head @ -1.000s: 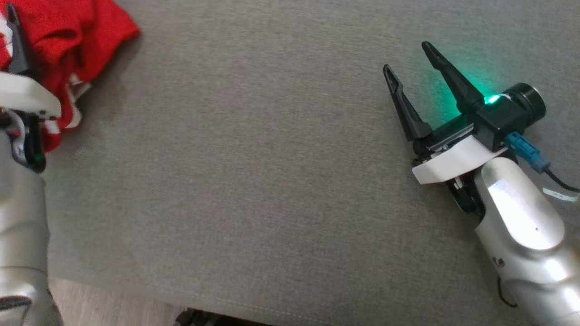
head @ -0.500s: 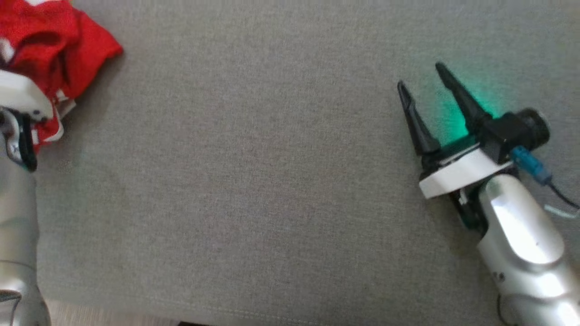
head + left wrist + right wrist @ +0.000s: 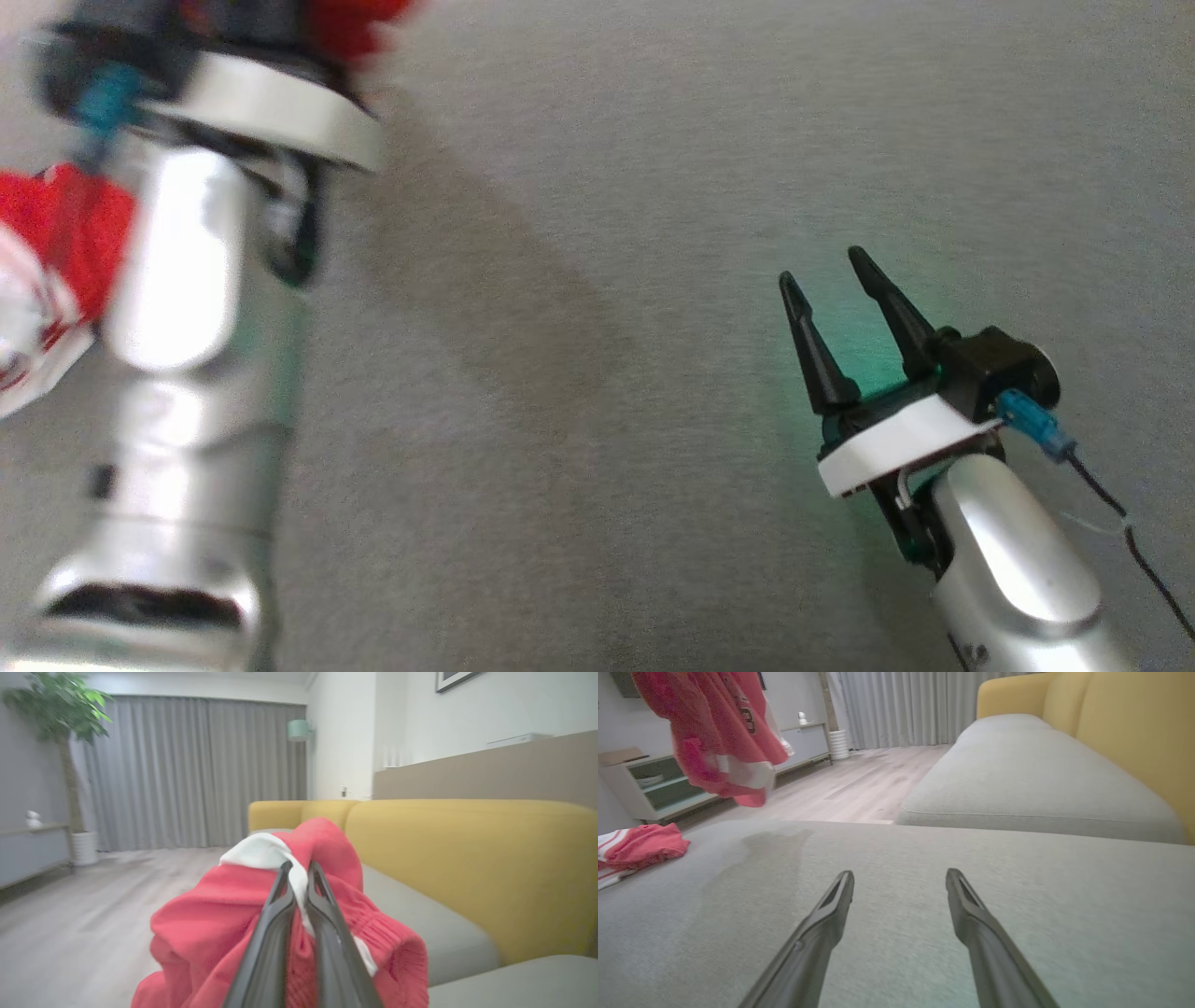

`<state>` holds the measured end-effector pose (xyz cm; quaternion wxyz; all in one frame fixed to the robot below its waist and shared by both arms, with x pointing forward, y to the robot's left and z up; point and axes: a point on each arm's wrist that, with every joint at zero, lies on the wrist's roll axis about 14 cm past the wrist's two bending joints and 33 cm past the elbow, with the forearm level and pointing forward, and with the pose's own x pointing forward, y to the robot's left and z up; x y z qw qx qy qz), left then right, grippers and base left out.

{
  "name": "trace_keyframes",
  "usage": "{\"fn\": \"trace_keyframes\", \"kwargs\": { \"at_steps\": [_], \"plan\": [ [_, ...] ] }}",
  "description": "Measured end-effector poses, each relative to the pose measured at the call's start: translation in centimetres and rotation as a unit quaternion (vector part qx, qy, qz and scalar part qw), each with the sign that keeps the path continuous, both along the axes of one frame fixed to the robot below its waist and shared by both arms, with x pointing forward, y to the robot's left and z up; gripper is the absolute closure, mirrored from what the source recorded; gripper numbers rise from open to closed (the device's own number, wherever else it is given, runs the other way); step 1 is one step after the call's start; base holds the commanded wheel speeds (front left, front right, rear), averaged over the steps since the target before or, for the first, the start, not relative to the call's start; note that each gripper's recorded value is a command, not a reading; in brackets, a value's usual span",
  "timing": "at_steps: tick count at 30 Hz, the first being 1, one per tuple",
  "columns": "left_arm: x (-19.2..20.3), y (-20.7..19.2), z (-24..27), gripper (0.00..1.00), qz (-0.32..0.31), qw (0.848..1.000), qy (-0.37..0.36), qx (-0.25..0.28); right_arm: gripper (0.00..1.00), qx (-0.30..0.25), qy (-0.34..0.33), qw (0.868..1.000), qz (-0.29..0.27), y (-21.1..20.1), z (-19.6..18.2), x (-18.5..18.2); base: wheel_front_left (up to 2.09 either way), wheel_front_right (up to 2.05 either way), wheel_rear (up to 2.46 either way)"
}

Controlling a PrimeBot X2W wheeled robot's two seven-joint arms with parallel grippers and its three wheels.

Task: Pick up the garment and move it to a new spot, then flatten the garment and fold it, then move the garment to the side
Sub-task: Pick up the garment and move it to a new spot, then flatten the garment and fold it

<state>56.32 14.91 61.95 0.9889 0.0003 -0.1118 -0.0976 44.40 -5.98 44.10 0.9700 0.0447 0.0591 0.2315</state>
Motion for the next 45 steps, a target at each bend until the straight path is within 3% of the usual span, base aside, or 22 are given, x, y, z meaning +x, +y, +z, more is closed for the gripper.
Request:
{"fn": "trace_keyframes", "kwargs": {
  "at_steps": [4,9,10,11,12,18,22,26,31,36,45],
  "plan": [
    [-2.0,-8.5,-1.9,1.00,-0.100,0.994,0.024,-0.039,0.00,-0.007,0.002,0.999,-0.049,-3.4,0.4,-1.5,0.00,0.00,0.00],
    [-5.5,-14.6,-7.8,1.00,-0.176,0.977,0.102,-0.062,0.00,-0.006,-0.001,0.995,-0.100,-6.6,1.1,-2.9,0.00,0.00,0.00],
    [-6.1,-15.4,-9.3,0.74,-0.184,0.974,0.119,-0.063,0.00,-0.006,-0.001,0.994,-0.108,-7.2,1.1,-3.2,0.00,0.00,0.00],
    [-6.7,-15.9,-10.6,0.33,-0.186,0.971,0.137,-0.067,0.00,-0.006,-0.001,0.993,-0.116,-7.7,1.2,-3.5,0.00,0.00,0.00],
    [-7.3,-16.3,-12.1,0.00,-0.184,0.968,0.155,-0.071,0.00,-0.006,-0.001,0.992,-0.124,-8.2,1.2,-3.7,0.00,0.00,0.00],
    [-9.3,-15.4,-19.0,0.00,-0.142,0.958,0.239,-0.064,0.00,-0.006,0.006,0.988,-0.156,-10.3,0.8,-3.9,0.00,0.00,0.00],
    [-8.0,-12.6,-17.4,0.00,-0.102,0.971,0.204,-0.068,0.00,-0.001,0.001,0.987,-0.160,-10.4,1.1,-3.3,0.00,0.00,0.00],
    [-7.6,-7.4,-15.4,0.00,-0.039,0.984,0.159,-0.074,0.00,0.008,-0.015,0.988,-0.155,-9.9,2.1,-2.5,0.00,0.00,0.00],
    [-11.8,-2.4,-17.2,0.00,0.020,0.984,0.170,-0.056,0.00,0.020,-0.038,0.987,-0.153,-9.5,3.7,-1.8,0.00,0.00,0.00],
    [-15.8,0.9,-18.6,0.00,0.065,0.979,0.189,-0.047,0.00,0.024,-0.011,0.990,-0.140,-8.1,1.9,-3.0,0.00,0.00,0.00],
    [-18.6,1.7,-19.5,0.00,0.081,0.974,0.205,-0.056,0.00,0.026,0.001,0.992,-0.123,-6.6,1.2,-3.2,0.00,0.00,0.00]
  ]
}}
